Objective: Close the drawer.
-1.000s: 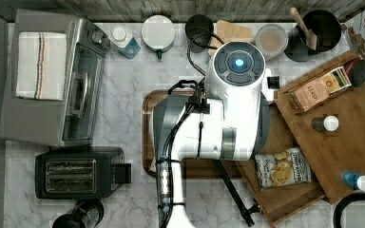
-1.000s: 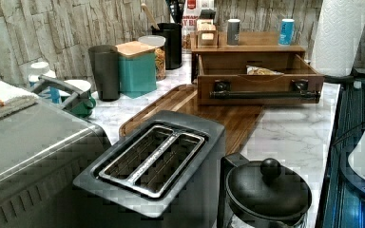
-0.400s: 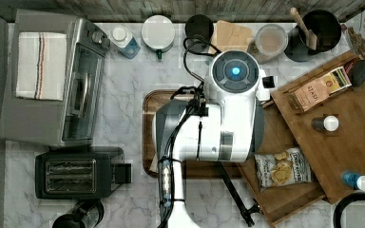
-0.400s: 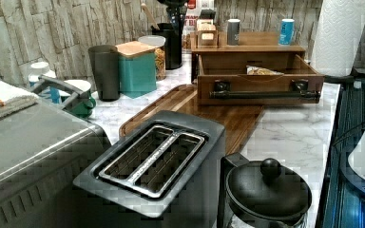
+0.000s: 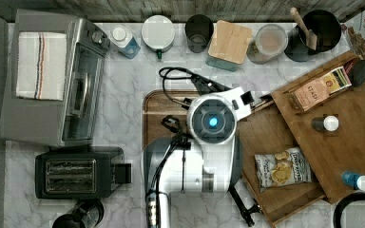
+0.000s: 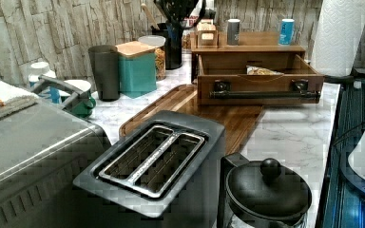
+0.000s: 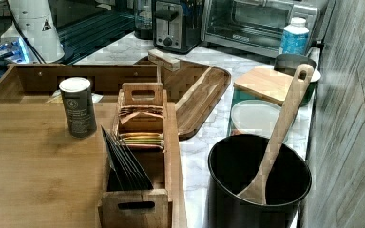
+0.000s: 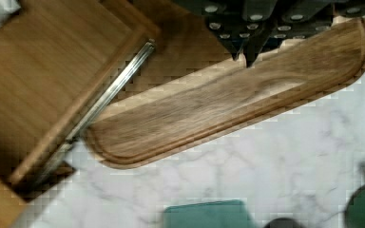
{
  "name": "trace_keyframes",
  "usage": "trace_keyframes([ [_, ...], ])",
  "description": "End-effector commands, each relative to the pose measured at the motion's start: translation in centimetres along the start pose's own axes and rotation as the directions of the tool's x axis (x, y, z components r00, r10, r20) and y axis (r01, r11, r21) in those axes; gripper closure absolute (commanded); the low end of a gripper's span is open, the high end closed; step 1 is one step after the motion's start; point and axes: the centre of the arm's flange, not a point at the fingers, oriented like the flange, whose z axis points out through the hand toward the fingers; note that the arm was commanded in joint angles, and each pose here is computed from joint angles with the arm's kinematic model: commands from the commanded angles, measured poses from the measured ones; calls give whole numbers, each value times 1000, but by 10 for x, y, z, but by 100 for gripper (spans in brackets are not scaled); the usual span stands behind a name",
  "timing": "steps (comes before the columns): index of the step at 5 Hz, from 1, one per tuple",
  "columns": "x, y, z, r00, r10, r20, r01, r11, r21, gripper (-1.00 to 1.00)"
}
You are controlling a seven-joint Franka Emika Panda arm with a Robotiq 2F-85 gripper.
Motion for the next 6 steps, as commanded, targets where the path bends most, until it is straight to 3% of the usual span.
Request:
trace_keyframes([
  [1, -108, -33, 53, 901, -429, 69, 424, 902, 75, 100],
  [3, -164, 15, 92, 776, -617, 128, 620, 784, 20, 100],
  [5, -165, 61, 110, 709, -671, 217, 679, 733, 44, 100],
  [6, -163, 82, 133, 690, -695, 201, 701, 711, 51, 100],
])
